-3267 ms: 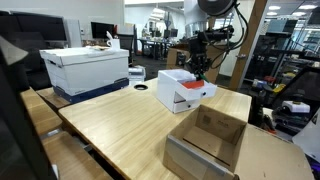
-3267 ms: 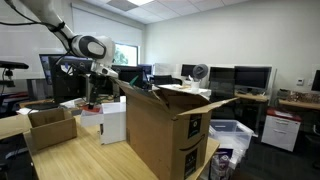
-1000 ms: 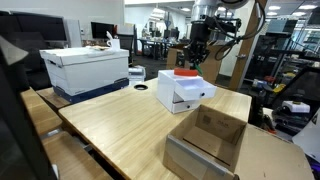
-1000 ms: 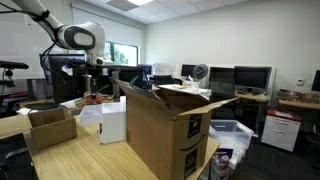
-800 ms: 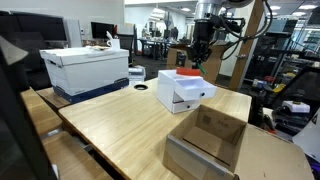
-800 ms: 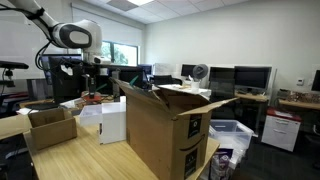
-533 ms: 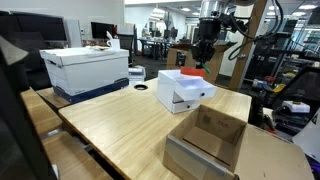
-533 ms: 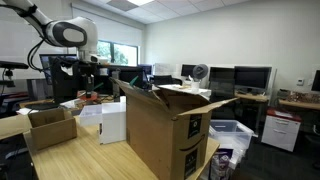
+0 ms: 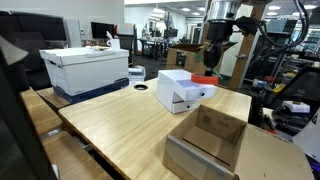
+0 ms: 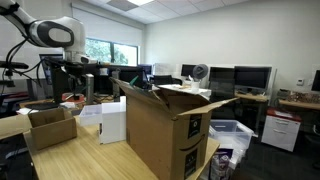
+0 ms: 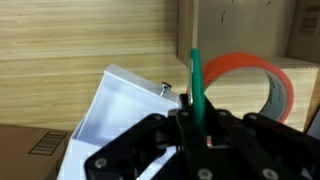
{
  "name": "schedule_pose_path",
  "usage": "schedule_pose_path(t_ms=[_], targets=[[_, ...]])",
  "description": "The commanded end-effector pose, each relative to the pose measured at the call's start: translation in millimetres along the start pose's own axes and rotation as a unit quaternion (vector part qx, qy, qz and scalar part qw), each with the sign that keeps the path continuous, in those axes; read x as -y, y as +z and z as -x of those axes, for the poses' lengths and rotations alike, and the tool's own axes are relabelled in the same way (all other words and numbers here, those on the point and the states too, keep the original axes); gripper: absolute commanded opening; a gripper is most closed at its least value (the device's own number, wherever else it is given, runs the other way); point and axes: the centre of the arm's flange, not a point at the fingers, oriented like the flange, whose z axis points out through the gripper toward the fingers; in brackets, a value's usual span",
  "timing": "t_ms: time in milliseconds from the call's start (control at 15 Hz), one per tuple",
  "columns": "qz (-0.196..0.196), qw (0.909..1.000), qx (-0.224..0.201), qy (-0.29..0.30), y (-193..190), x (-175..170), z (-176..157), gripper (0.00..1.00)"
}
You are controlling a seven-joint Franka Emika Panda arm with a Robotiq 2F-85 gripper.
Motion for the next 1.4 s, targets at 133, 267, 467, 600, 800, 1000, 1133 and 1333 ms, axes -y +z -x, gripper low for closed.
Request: schedule_pose_path(t_ms=[133,267,467,600,800,1000,1133,1333], targets=[[-0.003,0.9956,0.006,-0.094,14.5,31.2,30.5,0.05],[-0.001,0.9925,0.019,-0.121,23.2,46.2,41.0,0.05],[0.005,0.9889,0.03,-0.145,36.1,59.9,52.0,0.05],[0.005,0.987,0.034,-0.157,45.7,64.3,57.6,0.05],[0.006,0.9856,0.038,-0.164,57.7,69.3,62.6,0.04],[0.003,0.9851,0.042,-0.167,67.7,74.0,64.5,0.04],[0.002,0.9853,0.038,-0.167,75.9,79.8,63.9,0.05],[0.001,0.9849,0.032,-0.17,82.5,86.5,63.6,0.05]])
